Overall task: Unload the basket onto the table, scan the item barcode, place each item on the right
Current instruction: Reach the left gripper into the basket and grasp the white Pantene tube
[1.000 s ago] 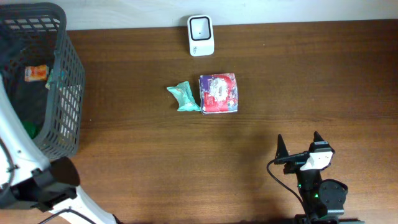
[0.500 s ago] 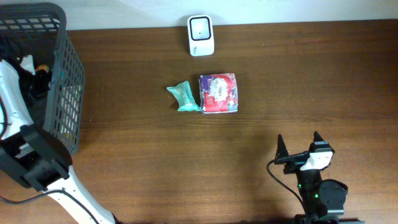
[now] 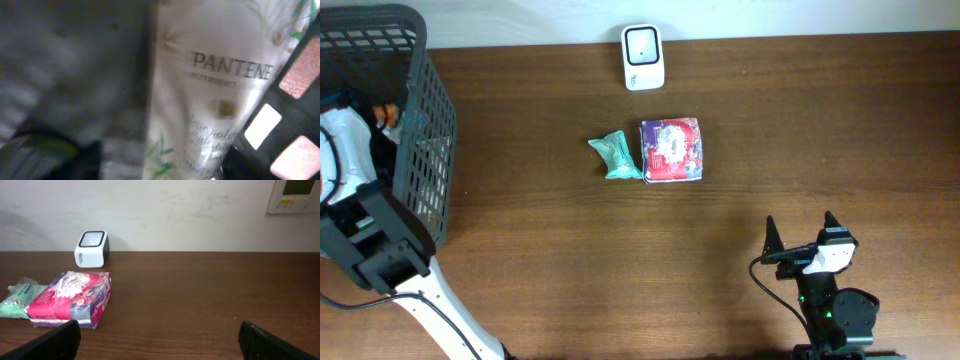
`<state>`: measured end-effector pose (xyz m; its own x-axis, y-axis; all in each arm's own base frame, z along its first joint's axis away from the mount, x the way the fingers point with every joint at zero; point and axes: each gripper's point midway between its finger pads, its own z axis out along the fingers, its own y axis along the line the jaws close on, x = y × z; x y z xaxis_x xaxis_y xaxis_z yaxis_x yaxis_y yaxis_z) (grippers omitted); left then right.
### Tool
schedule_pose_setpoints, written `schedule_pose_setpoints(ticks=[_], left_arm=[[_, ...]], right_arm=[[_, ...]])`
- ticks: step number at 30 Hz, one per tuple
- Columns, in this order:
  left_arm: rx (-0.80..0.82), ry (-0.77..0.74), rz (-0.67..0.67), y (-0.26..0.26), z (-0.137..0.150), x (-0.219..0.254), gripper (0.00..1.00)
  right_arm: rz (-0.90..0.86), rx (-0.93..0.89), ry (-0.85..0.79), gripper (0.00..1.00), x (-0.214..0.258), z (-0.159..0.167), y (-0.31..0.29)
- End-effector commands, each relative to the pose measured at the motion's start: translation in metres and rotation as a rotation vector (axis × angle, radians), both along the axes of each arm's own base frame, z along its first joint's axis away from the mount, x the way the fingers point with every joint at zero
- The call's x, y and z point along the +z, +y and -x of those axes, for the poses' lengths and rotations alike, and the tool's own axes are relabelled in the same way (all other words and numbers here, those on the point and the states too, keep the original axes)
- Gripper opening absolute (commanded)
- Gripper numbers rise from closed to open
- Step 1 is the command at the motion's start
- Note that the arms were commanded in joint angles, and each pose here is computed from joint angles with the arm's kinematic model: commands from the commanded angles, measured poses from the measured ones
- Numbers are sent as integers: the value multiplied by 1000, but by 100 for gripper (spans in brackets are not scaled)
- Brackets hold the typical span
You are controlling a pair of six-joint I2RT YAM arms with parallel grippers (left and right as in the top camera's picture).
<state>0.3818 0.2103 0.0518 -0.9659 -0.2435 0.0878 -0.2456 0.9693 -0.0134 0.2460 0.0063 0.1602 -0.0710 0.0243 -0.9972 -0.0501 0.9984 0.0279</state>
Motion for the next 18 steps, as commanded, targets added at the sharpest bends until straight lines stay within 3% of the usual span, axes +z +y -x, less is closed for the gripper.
schedule_pose_setpoints(ticks=[1, 2, 4, 5, 9, 11, 15, 18], left_arm=[[-17, 50, 10, -2, 11, -21, 61], [-17, 49, 8, -2, 11, -23, 54], [-15, 32, 0, 0, 7, -24, 9], [-10, 26, -4, 1, 5, -23, 0], [120, -51, -35, 8, -15, 8, 0], [156, -171, 13, 2, -38, 50, 0], [170, -559, 201, -32, -87, 174, 0], [265, -755, 272, -45, -96, 245, 0]], right_arm=[[-2, 3, 2, 99, -3, 0, 1], [-2, 3, 2, 99, -3, 0, 1], [-2, 3, 2, 99, -3, 0, 1], [-2, 3, 2, 99, -3, 0, 1], [-2, 3, 2, 99, -3, 0, 1], [-2, 3, 2, 99, -3, 0, 1], [-2, 3, 2, 98, -3, 0, 1], [-2, 3, 2, 99, -3, 0, 1]])
